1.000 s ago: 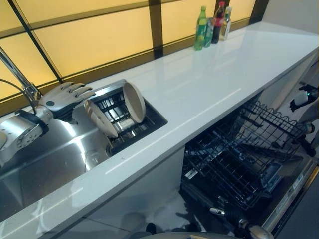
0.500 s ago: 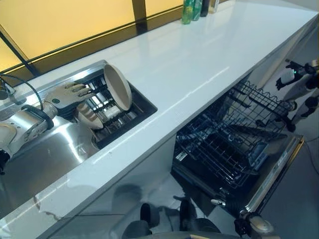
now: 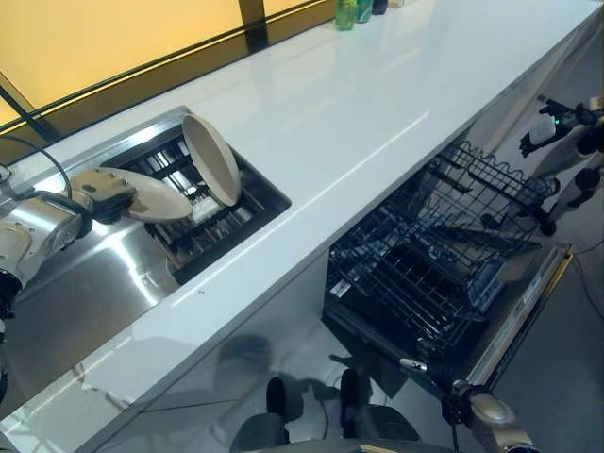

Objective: Pick up plates and place into dishwasher.

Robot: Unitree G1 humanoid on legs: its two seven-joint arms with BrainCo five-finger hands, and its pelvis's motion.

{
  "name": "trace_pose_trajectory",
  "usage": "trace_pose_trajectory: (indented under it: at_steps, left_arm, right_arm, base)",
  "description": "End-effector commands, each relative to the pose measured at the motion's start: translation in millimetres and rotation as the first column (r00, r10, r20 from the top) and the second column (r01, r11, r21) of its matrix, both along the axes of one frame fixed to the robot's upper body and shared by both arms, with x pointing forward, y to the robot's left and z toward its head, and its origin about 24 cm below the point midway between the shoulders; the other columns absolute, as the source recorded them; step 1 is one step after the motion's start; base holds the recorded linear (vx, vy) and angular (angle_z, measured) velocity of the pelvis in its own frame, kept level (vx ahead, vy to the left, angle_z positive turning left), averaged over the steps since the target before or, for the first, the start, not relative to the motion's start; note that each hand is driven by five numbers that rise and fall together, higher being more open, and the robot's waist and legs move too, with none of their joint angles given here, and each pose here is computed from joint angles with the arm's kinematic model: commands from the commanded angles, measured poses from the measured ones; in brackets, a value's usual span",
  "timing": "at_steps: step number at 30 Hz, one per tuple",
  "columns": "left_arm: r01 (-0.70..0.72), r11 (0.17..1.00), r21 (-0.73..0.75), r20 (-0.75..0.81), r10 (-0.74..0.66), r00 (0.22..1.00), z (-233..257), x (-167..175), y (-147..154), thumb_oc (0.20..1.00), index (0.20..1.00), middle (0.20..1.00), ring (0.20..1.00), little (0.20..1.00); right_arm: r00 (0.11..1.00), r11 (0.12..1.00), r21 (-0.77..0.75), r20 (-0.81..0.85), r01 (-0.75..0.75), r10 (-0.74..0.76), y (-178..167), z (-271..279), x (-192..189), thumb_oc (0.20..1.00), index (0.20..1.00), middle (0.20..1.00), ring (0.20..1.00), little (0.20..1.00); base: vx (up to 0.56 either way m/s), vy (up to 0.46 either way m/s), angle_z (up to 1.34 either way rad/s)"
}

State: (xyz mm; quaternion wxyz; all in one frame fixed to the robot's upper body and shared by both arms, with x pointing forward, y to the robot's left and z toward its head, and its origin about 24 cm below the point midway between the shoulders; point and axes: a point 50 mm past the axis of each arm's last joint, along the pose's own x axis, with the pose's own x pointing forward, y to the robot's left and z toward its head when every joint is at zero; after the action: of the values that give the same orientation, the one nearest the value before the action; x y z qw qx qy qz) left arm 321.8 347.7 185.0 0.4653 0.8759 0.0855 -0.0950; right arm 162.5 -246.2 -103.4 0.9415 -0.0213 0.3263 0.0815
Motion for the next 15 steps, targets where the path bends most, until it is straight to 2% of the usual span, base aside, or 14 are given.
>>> trace_pose_trajectory:
  at_steps: [1,8,11,15]
  left_arm:
    - [-0.139,0.990,0.004,0.026,0.139,0.990,17.8,-0.6,20.0,0.200,0.200,0.200,0.200,0.200]
    - [-0.079,0.997,0.028,0.068,0.077,0.995,24.9,1.0,14.2,0.200,0.200,0.200,0.200,0.200]
    - [-0.052,0.999,-0.010,0.104,0.052,0.993,29.6,0.0,11.9,0.200,0.200,0.200,0.200,0.200]
    - [0.081,0.992,-0.094,0.232,-0.058,0.971,42.9,-1.5,-2.1,0.200,0.200,0.200,0.200,0.200]
  right_arm:
    - [0.989,1.000,0.006,0.148,-0.009,0.008,-5.4,25.0,27.3,1.000,1.000,1.000,1.000,1.000]
    - [0.981,0.999,0.044,0.194,-0.004,-0.005,1.1,28.6,30.9,1.000,1.000,1.000,1.000,1.000]
    - [0.973,0.998,0.066,0.231,-0.002,-0.014,4.5,33.7,34.9,1.000,1.000,1.000,1.000,1.000]
    - [0.938,0.996,0.093,0.347,-0.015,-0.018,12.6,52.4,44.8,1.000,1.000,1.000,1.000,1.000]
  base:
    - [0.00,0.000,0.00]
    - [0.00,-0.011,0.00]
    - [0.00,-0.018,0.03]
    - [0.00,-0.045,0.05]
